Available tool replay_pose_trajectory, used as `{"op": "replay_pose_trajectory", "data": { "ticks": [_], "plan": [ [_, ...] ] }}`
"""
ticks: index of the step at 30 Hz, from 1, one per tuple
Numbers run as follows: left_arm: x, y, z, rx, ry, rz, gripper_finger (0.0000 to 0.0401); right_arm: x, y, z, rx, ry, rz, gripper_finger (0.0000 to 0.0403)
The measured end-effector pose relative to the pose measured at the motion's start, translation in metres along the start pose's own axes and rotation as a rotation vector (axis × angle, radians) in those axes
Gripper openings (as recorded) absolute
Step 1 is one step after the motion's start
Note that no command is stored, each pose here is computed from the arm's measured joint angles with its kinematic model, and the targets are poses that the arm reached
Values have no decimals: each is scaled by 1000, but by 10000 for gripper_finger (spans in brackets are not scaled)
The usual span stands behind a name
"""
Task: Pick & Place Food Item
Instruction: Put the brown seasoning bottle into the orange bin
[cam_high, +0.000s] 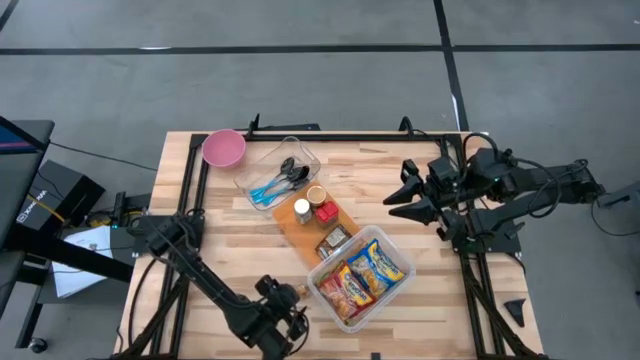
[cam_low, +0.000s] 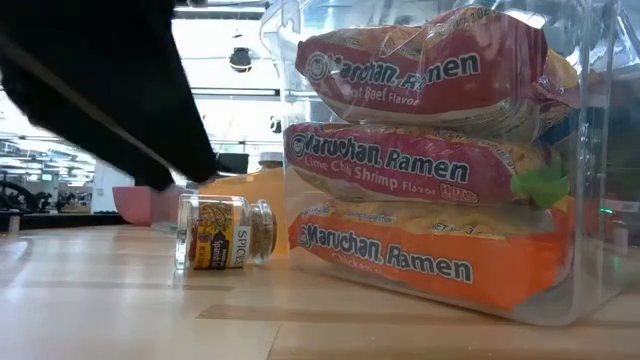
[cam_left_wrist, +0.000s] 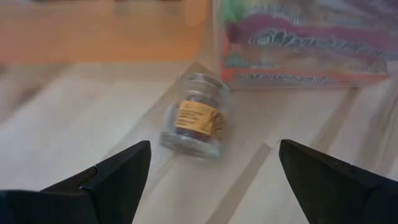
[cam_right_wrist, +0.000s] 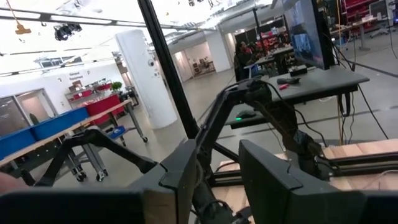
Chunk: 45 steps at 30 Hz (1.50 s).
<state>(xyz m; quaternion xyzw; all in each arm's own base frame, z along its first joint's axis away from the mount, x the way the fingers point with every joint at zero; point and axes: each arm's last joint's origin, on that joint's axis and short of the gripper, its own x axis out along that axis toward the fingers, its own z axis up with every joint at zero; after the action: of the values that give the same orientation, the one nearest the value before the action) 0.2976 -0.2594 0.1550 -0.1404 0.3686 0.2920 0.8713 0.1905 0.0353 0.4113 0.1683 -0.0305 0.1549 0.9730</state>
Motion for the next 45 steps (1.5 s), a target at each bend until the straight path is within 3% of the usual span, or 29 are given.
{"op": "replay_pose_trajectory", "data": {
  "ticks": [9, 17, 22, 28, 32, 38, 45],
  "plan": [
    [25, 18, -12, 7, -36, 41, 333, 4, -1, -2, 10, 10, -3, 118],
    [44, 23, -22, -10, -53, -24, 315, 4, -2, -3, 13, 13, -4, 118],
    [49, 27, -18, -17, -56, -5, 268, 4, -2, -5, 17, 36, -13, 118],
    [50, 27, -17, -24, -43, -11, 182, 4, -3, -6, 23, 51, -19, 118],
    [37, 26, -13, -38, -9, -58, 183, 4, -4, -7, 24, 60, -24, 118],
    [-7, 33, 15, -92, -32, -151, 183, 3, -4, -10, 14, 91, -32, 118],
    [-76, 69, 58, -200, -84, -348, 183, 3, 1, -14, -57, 166, 158, 118]
  ]
}}
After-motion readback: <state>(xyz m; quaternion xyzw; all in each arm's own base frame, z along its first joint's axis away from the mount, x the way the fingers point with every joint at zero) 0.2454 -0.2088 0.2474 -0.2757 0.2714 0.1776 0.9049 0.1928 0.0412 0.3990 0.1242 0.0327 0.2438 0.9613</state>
